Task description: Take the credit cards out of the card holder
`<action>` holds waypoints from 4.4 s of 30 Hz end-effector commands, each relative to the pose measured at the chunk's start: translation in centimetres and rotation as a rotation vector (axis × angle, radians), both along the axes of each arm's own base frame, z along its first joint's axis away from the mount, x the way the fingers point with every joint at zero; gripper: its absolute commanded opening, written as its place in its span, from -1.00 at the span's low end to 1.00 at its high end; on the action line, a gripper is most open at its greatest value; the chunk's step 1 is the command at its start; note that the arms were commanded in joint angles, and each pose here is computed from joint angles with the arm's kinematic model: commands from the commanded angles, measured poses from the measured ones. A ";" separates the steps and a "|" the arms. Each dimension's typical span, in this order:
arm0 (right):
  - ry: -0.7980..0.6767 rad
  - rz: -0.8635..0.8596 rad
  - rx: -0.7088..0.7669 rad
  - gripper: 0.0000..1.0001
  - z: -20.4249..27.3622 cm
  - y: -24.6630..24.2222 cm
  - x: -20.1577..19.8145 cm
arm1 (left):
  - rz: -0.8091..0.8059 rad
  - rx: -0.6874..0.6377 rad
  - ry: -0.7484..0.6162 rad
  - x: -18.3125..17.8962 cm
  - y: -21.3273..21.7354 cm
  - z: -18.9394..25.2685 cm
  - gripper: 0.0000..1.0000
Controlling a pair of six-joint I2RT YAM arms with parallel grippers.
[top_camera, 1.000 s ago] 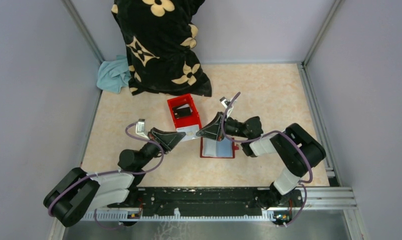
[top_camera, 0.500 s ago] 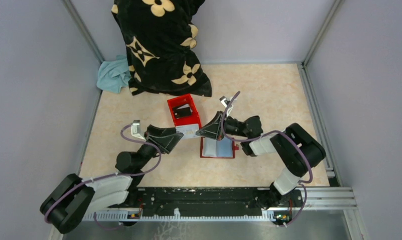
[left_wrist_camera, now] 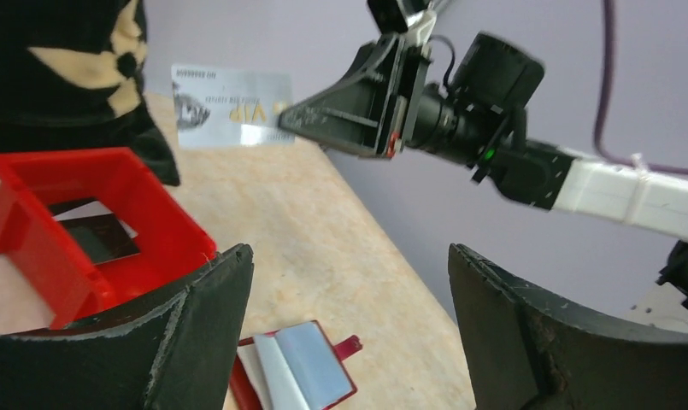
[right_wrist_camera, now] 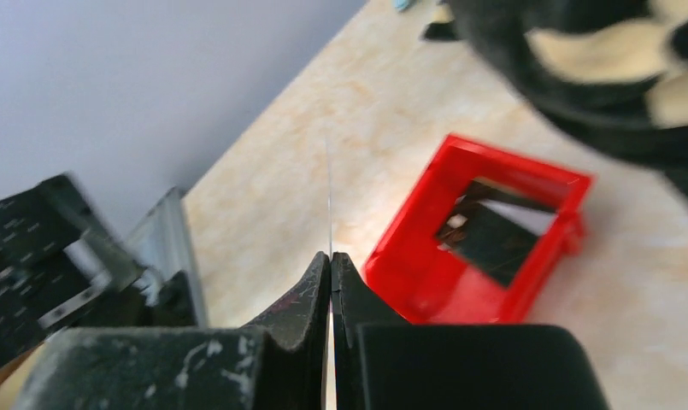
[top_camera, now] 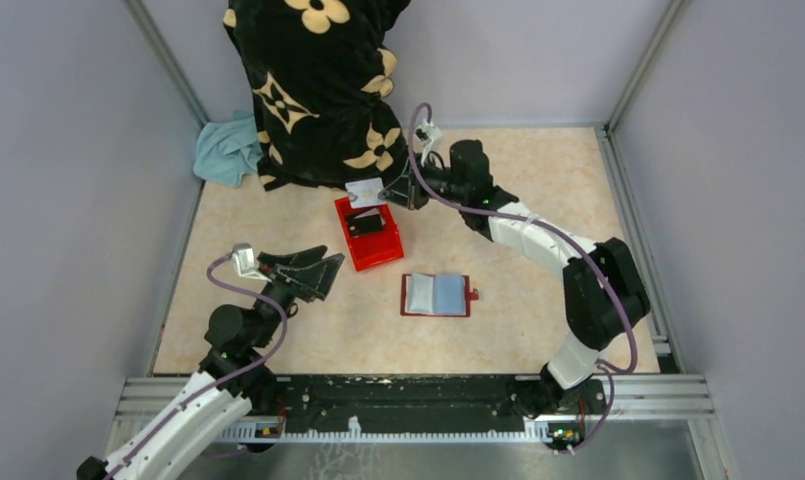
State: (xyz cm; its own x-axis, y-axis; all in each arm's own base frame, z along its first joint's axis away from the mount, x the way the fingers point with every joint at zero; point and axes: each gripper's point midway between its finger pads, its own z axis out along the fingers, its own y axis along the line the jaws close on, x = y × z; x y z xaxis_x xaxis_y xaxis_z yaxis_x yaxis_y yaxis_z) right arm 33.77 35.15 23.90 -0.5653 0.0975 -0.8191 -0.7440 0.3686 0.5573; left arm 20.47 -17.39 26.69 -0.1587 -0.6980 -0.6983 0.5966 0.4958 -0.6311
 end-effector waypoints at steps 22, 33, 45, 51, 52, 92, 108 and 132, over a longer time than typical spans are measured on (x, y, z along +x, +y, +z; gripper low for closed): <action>0.288 -0.026 -0.418 -1.00 -11.7 0.3 6.7 | 0.095 0.186 0.182 0.8 1.5 -4.8 0.82; 0.224 -0.009 -0.380 -1.00 -8.2 2.2 6.2 | 0.095 0.208 0.181 1.0 1.4 -5.1 0.83; 0.222 -0.002 -0.397 -1.00 -8.7 3.9 6.5 | 0.089 0.211 0.175 0.4 1.6 -5.0 0.84; 0.235 0.008 -0.404 -1.00 -9.5 4.6 6.7 | 0.105 0.211 0.177 0.3 2.1 -5.0 0.85; 0.234 0.010 -0.404 -1.00 -9.5 4.7 6.8 | 0.106 0.212 0.178 0.3 2.1 -5.0 0.85; 0.061 -0.112 -0.432 -0.68 -5.7 4.2 8.3 | 0.105 0.226 0.185 0.1 2.2 -4.9 0.90; 0.119 -0.106 -0.626 -1.00 -15.1 3.9 3.1 | 0.085 0.245 0.275 0.3 1.7 -6.7 0.91; 0.056 -0.151 -0.632 -1.00 -14.2 5.4 6.3 | 0.098 0.276 0.289 0.4 1.9 -7.2 0.93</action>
State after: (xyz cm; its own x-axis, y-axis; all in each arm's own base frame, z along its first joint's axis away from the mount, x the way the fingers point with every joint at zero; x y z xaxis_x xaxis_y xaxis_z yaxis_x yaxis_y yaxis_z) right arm 38.06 38.96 6.43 -0.6896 -0.3383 -0.6404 -0.6070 0.7522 0.2564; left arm 20.94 -15.64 18.20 -0.3385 -0.5083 -0.7919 0.3427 0.7171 -0.6068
